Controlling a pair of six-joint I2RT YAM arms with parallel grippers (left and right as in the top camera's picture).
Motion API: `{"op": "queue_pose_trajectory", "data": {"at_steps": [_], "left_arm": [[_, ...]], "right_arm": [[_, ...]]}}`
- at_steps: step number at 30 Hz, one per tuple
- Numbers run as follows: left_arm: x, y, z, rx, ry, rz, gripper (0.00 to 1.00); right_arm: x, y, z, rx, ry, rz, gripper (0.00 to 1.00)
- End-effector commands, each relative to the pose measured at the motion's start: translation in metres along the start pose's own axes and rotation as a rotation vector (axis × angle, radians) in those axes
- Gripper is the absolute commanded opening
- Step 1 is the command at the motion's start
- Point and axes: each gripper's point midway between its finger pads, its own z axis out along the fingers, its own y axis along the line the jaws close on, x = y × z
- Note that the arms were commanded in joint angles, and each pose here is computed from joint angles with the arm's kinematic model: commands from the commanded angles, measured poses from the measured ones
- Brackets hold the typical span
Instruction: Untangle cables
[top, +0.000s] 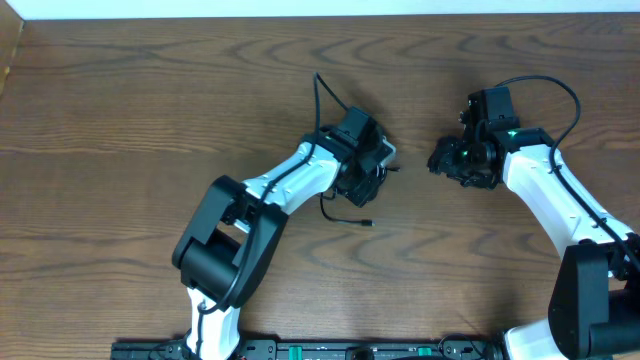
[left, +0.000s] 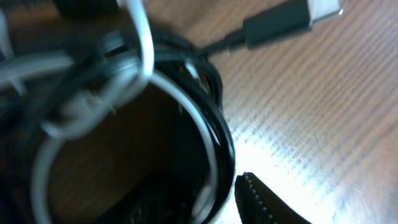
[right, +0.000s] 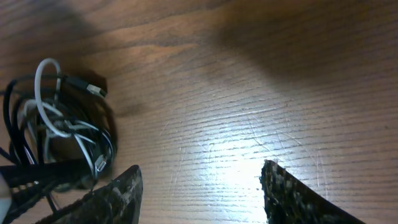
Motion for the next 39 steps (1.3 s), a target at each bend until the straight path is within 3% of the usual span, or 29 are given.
{"op": "queue_pose_trajectory", "data": {"at_steps": [1, 6, 9, 14, 22, 29, 39], "left_arm": [[0.019, 0.01, 0.023, -0.041, 0.075, 0.019, 0.3], [0.006, 0.016, 0.009, -0.087, 0.034, -0.038, 0.08], [-0.009, 0.012, -0.014, -0.091, -0.014, -0.078, 0.08], [-0.03, -0.01, -0.07, -0.058, -0.121, -0.093, 0.08], [-0.04, -0.041, -0.144, -0.003, -0.263, -0.089, 0.08], [-0.037, -0.042, -0.147, -0.005, -0.256, -0.113, 0.08], [-0.04, -0.022, -0.153, -0.011, -0.286, -0.277, 0.08]], "right_arm": [[-0.001, -0.003, 0.001, 0.005, 0.006, -0.013, 0.57], [-0.001, -0.002, 0.001, -0.003, 0.008, -0.02, 0.57], [0.0, 0.01, 0.001, -0.069, 0.017, -0.047, 0.57], [0.004, 0.068, -0.015, -0.395, 0.043, -0.181, 0.48], [0.008, 0.119, -0.054, -0.643, 0.017, -0.262, 0.52], [0.01, 0.148, -0.09, -0.819, -0.003, -0.315, 0.52], [0.019, 0.146, -0.092, -0.818, 0.042, -0.283, 0.49]]}}
